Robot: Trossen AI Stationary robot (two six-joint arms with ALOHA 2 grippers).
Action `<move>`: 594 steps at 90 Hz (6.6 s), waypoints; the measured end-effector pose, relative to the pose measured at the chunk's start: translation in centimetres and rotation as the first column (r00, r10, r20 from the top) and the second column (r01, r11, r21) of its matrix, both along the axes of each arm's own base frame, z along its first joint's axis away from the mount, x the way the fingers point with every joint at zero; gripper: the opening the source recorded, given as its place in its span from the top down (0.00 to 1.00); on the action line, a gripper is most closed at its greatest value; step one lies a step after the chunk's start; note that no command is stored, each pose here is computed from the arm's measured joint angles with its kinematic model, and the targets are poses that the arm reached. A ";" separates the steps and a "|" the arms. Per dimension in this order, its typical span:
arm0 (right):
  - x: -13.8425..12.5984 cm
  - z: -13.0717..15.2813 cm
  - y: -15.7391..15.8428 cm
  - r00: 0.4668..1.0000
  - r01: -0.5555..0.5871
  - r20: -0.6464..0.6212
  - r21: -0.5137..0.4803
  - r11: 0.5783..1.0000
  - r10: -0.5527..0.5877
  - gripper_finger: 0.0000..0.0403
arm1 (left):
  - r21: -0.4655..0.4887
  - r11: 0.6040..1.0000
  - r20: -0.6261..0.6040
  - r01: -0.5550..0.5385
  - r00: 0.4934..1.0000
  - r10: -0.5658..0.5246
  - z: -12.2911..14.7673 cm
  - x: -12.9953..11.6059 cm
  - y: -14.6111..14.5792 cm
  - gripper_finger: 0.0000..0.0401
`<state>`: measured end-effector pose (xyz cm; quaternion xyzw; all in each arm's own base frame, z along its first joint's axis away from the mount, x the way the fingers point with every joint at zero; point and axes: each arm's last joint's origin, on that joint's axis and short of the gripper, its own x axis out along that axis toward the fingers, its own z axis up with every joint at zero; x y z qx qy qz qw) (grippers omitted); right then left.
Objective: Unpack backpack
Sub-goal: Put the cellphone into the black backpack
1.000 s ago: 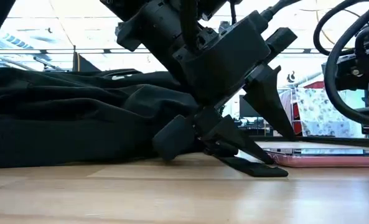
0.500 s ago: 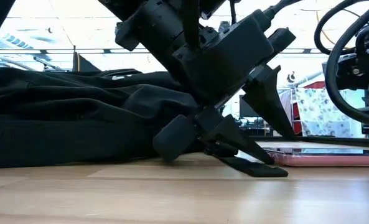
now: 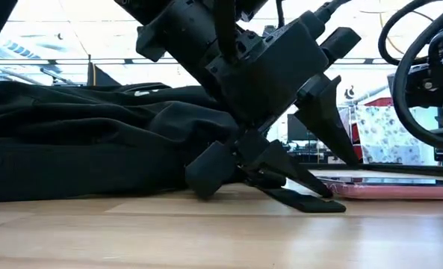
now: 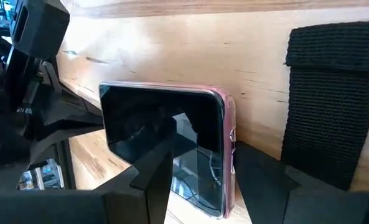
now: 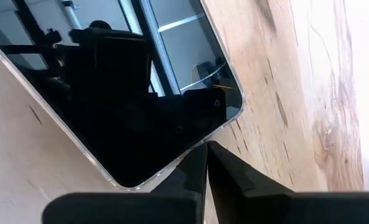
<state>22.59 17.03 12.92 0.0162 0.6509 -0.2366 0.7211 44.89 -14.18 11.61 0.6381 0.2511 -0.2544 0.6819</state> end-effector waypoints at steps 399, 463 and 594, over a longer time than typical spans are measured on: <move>-2.1 5.6 0.7 0.956 0.068 0.279 0.082 0.994 -0.088 1.00 | 0.089 0.991 0.238 -0.097 0.969 0.074 1.9 0.8 -1.2 0.92; -5.6 10.9 0.3 0.773 0.075 0.631 0.009 0.997 -0.064 1.00 | 0.159 0.970 0.352 -0.184 0.928 0.119 4.6 1.0 -0.4 0.92; -6.4 19.6 -2.8 0.552 0.085 0.780 -0.403 0.911 0.294 1.00 | -0.144 0.647 0.326 -0.748 0.582 0.745 20.8 -10.8 4.3 0.92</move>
